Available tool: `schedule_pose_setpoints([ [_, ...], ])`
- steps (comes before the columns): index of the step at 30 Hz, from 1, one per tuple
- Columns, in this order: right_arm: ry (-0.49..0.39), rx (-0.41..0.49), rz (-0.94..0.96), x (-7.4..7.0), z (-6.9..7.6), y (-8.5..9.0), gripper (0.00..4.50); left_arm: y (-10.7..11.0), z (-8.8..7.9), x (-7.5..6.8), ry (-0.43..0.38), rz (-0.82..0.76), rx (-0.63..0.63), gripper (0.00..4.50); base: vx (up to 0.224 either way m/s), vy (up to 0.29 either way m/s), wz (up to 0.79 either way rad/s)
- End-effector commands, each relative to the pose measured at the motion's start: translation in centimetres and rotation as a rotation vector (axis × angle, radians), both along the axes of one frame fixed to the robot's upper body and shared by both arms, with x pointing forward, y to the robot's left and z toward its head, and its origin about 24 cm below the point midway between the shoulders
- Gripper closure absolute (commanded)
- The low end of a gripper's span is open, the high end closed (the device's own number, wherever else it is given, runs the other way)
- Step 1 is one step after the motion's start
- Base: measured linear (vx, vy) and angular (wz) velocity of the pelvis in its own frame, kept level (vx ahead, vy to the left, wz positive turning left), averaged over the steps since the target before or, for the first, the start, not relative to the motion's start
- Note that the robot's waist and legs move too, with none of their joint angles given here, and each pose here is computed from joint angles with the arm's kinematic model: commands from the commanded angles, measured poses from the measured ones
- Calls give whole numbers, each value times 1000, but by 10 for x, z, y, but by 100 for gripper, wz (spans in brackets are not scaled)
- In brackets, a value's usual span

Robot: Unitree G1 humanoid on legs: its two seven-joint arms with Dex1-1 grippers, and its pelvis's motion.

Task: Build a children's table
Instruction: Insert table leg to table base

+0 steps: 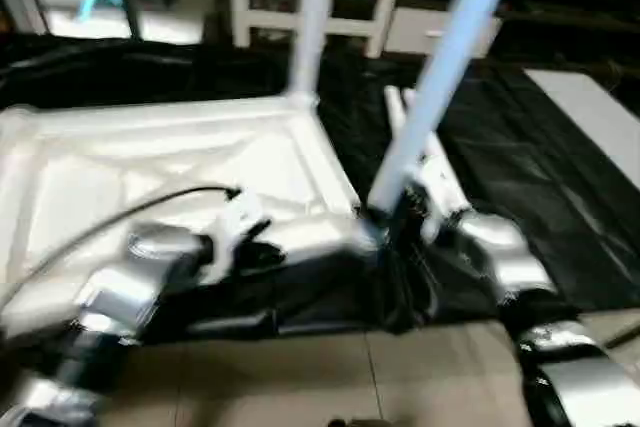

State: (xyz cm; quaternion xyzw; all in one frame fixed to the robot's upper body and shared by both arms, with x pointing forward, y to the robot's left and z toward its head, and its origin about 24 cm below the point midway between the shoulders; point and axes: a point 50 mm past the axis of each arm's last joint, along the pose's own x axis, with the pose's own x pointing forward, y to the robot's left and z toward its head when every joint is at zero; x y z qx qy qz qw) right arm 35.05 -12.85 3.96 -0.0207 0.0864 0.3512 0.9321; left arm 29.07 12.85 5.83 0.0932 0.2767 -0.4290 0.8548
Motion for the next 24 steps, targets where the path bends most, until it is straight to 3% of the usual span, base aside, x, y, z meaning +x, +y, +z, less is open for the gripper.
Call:
schedule_pose_setpoints([
  [1, 328, -118, -75, -34, -69, 7, 261, -8, 22, 14, -97, 125, -36, 450, -97, 68, -12],
  [5, 356, -67, -273, -25, -67, 32, 261, -30, 32, 20, -117, 237, -110, 450, -97, -67, 12],
  [10, 361, -20, -248, -21, -57, 64, 261, -32, 38, 22, -114, 290, -108, 450, 36, -21, -26],
  [16, 351, 11, -226, -19, -53, 62, 261, -22, 37, 21, -116, 285, -83, 450, -4, -9, 3],
  [20, 325, 47, -143, -16, -47, 58, 261, -18, 36, 17, -158, 187, -69, 450, 0, 0, 0],
  [23, 305, 55, 94, -20, -41, 54, 261, -9, 33, 14, -187, 107, -6, 450, 53, 8, -3],
  [24, 305, 55, 94, -20, -41, 54, 261, -9, 33, 14, -187, 107, -6, 450, 63, 17, -3],
])
